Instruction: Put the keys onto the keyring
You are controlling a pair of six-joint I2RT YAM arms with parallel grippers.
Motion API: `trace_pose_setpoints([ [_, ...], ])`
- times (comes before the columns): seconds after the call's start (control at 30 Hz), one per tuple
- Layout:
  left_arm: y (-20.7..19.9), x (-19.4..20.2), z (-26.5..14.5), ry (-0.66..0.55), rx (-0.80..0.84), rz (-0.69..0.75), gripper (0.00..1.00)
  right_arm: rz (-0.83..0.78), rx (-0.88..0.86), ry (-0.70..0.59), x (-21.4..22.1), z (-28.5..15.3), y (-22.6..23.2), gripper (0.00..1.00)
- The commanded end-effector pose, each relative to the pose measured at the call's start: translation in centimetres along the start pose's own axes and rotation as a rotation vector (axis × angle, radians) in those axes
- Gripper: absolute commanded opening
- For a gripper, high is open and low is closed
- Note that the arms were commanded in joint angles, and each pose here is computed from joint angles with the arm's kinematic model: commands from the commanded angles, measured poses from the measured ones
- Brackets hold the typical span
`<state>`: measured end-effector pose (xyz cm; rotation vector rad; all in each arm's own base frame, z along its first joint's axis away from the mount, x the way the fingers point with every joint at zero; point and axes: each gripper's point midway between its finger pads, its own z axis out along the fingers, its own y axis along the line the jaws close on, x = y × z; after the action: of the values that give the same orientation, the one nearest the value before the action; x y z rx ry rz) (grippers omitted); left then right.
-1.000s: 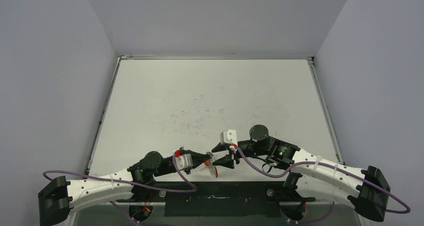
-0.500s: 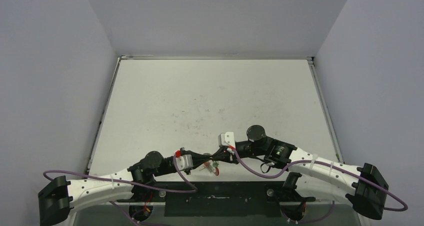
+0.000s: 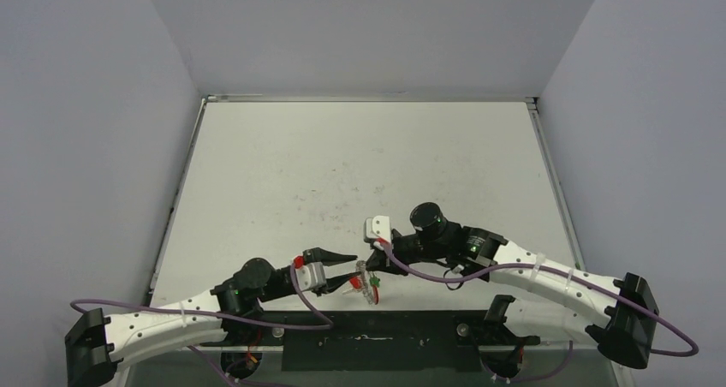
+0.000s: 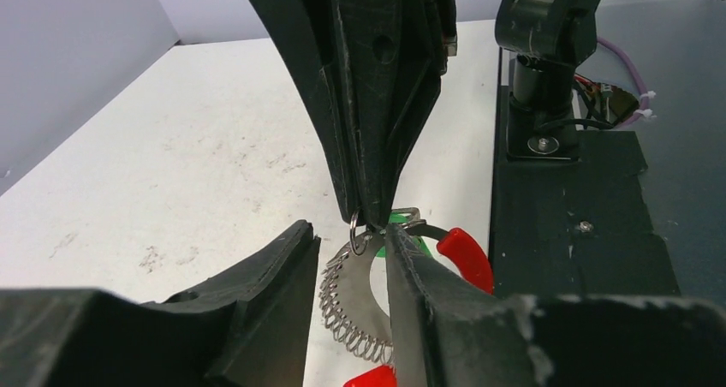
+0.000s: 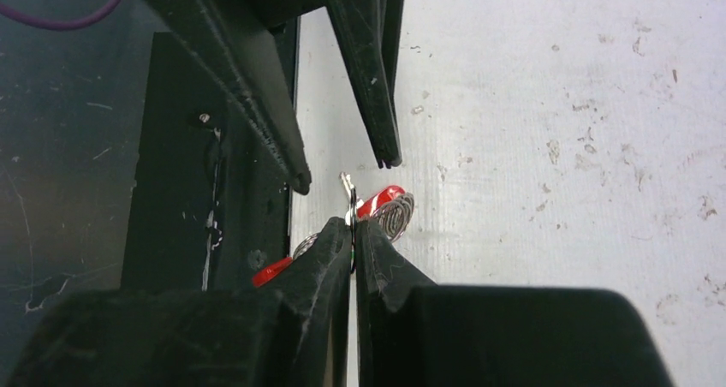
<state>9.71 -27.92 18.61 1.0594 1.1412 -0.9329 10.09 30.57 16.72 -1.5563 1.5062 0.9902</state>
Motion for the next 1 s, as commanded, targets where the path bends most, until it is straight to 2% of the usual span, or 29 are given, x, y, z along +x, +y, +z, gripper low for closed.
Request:
trace_pose_setpoints([
  [0.0,1.3,-2.2,0.1,-0.014,-0.056,0.027,0.34,0.071,0.065,0.112,-0.8,-0.9,-1.2,0.0],
  [0.3,1.7,-1.4,0.3,0.048,-0.066,0.034,0.35,0.212,0.044,0.313,-0.3,-0.6,-1.5,0.0],
  [0.6,1.5,-0.3,1.1,0.105,-0.045,0.038,0.35,0.204,-0.02,0.291,-1.5,0.2,-0.2,0.0],
  [0.97,0.1,-0.2,2.5,0.097,0.046,0.033,0.3,0.194,-0.026,0.283,-1.7,0.5,0.0,0.0],
])
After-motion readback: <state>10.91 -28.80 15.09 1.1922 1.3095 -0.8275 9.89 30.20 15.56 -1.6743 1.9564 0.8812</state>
